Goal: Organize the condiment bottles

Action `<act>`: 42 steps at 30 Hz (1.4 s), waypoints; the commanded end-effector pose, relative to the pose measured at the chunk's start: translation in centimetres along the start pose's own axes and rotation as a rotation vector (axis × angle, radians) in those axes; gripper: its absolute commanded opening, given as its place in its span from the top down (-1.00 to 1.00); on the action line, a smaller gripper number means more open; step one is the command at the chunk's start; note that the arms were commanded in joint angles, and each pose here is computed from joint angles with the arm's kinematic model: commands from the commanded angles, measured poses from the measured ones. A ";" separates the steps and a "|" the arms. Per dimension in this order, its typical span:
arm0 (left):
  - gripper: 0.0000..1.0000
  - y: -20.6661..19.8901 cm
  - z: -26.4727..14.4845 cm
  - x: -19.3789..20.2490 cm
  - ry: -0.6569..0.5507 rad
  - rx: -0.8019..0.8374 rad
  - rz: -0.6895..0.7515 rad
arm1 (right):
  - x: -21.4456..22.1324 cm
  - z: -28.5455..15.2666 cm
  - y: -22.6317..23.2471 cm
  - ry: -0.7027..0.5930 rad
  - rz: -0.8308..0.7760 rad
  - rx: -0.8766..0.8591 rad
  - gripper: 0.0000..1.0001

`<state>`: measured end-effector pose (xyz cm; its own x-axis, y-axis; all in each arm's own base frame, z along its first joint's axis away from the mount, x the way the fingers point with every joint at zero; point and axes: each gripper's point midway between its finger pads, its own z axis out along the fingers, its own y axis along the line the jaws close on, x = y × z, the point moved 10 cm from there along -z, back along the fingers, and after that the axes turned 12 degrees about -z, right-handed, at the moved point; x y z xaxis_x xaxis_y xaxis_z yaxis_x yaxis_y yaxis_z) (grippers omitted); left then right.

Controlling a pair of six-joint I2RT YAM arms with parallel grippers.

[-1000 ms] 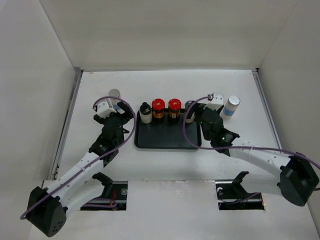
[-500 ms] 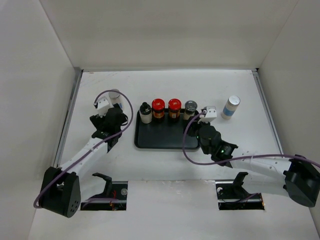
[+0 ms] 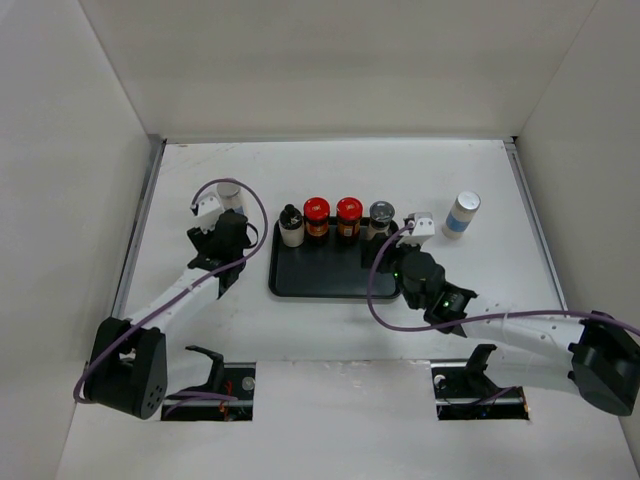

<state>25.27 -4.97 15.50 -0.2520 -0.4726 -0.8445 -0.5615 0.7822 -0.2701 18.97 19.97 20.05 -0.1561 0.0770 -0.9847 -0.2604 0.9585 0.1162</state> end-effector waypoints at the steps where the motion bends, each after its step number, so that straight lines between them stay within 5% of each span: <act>1: -0.19 0.3 0.1 0.4 -0.004 0.004 -0.024 | -0.8 0.1 0.5 -0.042 0.041 -0.023 -0.60; 12: -0.30 0.9 0.0 0.7 0.004 0.007 -0.031 | -0.6 0.2 0.1 -0.038 0.041 -0.012 -0.61; 18: 0.30 -0.1 -1.1 -0.9 -0.036 0.057 -0.054 | -0.7 0.2 0.0 -0.042 0.043 -0.012 -0.64; 25: 0.37 -3.5 -7.0 -4.8 -0.120 0.268 -0.114 | -0.7 0.1 0.0 -0.051 0.051 -0.014 -0.71; 33: 0.35 -8.7 -10.7 -1.4 -0.040 0.465 -0.035 | -0.8 0.2 -0.5 -0.062 0.059 0.010 -0.74; 42: 0.35 -10.5 -11.1 4.8 0.058 0.513 0.084 | -0.7 0.4 -1.8 -0.068 0.067 0.059 -0.75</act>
<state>20.35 -18.19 16.93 -0.4468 -0.2822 -0.8489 -0.1048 0.9589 -0.2636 19.69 18.47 19.35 -0.1537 0.0926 -0.9838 -0.2088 0.9701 0.1239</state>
